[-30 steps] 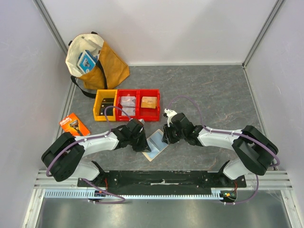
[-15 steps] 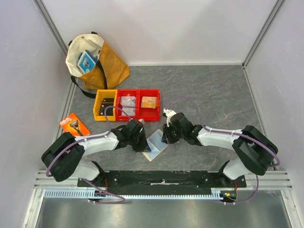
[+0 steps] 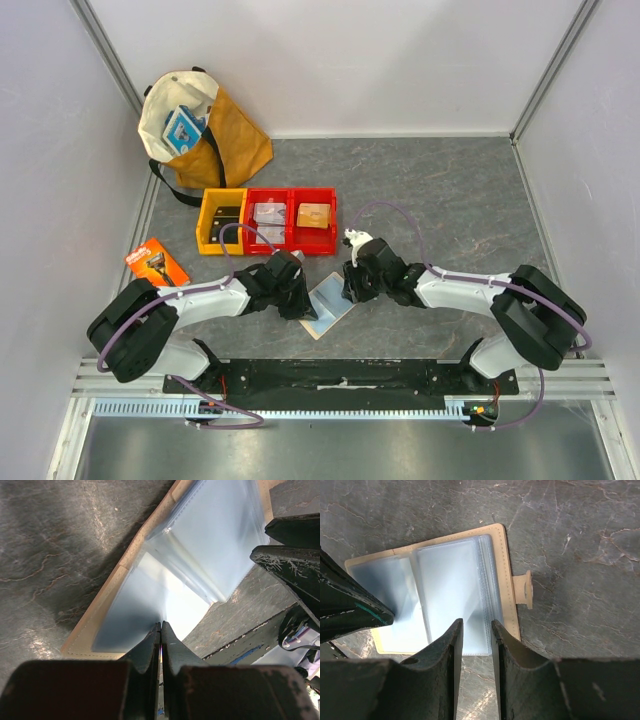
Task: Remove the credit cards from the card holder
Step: Remove the credit card from the card holder.
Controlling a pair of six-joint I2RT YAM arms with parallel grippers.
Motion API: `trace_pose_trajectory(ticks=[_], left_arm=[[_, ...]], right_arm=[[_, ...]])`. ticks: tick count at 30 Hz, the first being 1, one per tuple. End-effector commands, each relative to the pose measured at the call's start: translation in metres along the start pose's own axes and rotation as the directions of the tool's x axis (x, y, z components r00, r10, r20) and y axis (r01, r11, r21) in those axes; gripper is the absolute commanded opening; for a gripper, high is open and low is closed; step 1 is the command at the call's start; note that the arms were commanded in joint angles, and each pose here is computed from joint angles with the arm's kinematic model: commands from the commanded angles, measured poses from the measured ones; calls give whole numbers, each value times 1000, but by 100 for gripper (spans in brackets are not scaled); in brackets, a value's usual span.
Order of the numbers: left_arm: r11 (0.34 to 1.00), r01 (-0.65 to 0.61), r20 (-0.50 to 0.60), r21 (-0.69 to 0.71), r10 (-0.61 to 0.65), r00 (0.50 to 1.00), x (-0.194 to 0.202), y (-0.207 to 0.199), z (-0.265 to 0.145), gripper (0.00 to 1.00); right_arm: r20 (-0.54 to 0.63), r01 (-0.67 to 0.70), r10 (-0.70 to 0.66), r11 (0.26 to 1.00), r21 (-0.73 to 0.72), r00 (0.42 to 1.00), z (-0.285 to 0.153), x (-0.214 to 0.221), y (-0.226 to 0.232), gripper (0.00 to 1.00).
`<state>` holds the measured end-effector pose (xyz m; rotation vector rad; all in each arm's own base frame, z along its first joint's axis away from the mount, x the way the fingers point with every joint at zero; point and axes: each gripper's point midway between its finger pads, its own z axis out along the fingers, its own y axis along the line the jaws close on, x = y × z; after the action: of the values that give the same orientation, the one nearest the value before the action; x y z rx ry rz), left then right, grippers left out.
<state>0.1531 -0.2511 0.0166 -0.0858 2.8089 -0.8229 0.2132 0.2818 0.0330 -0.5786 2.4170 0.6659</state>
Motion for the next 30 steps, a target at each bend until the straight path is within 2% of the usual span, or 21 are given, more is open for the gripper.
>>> trace_pose_trajectory(ticks=[1, 14, 23, 30], left_arm=[[997, -36, -43, -62, 33, 999, 14, 22, 1, 8], [997, -40, -44, -59, 38, 998, 14, 21, 1, 8], [997, -41, -47, -60, 38, 998, 15, 22, 2, 8], [998, -41, -40, -57, 39, 998, 14, 22, 0, 8]], right_arm=[[42, 22, -22, 1000, 4, 999, -4, -17, 5, 36], [25, 38, -37, 999, -35, 999, -2, -14, 17, 30], [-25, 38, -39, 998, -50, 999, 8, -3, 21, 29], [9, 54, -54, 998, -7, 998, -4, -14, 18, 31]])
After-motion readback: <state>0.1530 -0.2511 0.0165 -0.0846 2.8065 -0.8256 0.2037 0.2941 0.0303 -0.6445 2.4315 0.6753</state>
